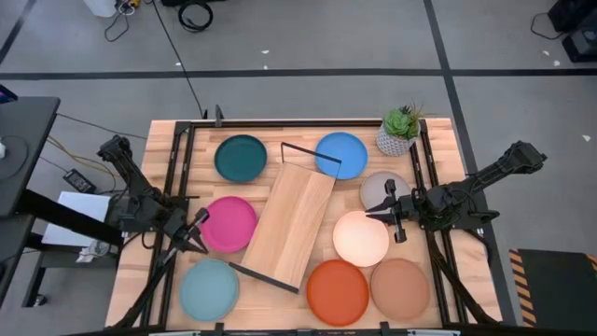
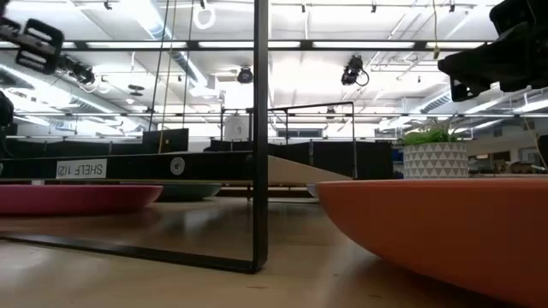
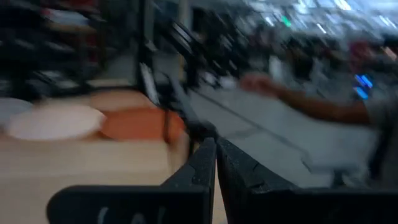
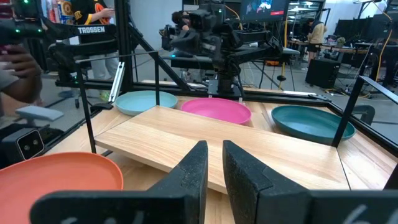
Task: Place and stack plates onto a shelf
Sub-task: Put the gray plate on the shelf
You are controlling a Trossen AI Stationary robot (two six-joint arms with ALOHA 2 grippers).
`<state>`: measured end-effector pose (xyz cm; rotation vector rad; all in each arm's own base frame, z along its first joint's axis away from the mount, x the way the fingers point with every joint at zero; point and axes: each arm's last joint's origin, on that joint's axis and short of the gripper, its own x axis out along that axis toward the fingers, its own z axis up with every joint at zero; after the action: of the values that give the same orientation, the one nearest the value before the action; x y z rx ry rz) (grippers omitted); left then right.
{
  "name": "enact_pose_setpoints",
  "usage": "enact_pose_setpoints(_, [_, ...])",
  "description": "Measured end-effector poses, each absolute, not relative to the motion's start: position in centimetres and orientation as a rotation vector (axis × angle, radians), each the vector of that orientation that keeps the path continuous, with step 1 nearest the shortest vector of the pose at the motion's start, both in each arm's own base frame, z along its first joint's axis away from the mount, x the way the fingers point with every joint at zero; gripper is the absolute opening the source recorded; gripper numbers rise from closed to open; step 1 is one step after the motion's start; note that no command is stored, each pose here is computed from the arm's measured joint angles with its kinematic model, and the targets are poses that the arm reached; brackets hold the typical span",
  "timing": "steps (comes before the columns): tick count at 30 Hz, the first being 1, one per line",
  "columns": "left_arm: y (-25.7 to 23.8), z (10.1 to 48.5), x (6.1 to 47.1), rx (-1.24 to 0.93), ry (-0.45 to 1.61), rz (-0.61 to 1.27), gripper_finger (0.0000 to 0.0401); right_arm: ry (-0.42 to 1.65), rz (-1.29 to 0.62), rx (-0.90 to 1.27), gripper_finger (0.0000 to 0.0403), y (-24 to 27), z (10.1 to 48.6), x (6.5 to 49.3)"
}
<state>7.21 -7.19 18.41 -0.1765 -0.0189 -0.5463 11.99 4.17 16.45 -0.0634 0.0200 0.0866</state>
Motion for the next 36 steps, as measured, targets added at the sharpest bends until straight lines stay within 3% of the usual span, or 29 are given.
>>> enact_pose_setpoints(5, [-7.0, 19.4, 7.2, -0.336, -0.081, -0.537, 0.0023, 0.020, 0.087, -0.063, 0.0056, 4.2, 16.5, 12.0])
enact_pose_setpoints(13, [-6.9, 19.9, 7.2, -0.175, -0.172, -0.487, 0.0023, -0.012, 0.080, -0.242, 0.0056, 4.1, 16.7, 12.0])
enact_pose_setpoints(19, [-5.9, 21.1, 7.2, -0.180, -0.289, -0.237, 0.0023, -0.087, 0.041, -0.233, 0.0056, 4.0, 17.5, 12.0])
enact_pose_setpoints(27, [-4.1, 22.0, 7.7, -0.184, -0.370, 0.037, 0.0023, -0.226, -0.164, 0.044, 0.0056, 2.6, 19.0, 12.1])
enact_pose_setpoints(36, [-2.9, 22.0, 8.3, -0.220, -0.393, 0.178, 0.0023, -0.025, -0.221, 0.048, 0.0056, 1.4, 20.3, 14.6])
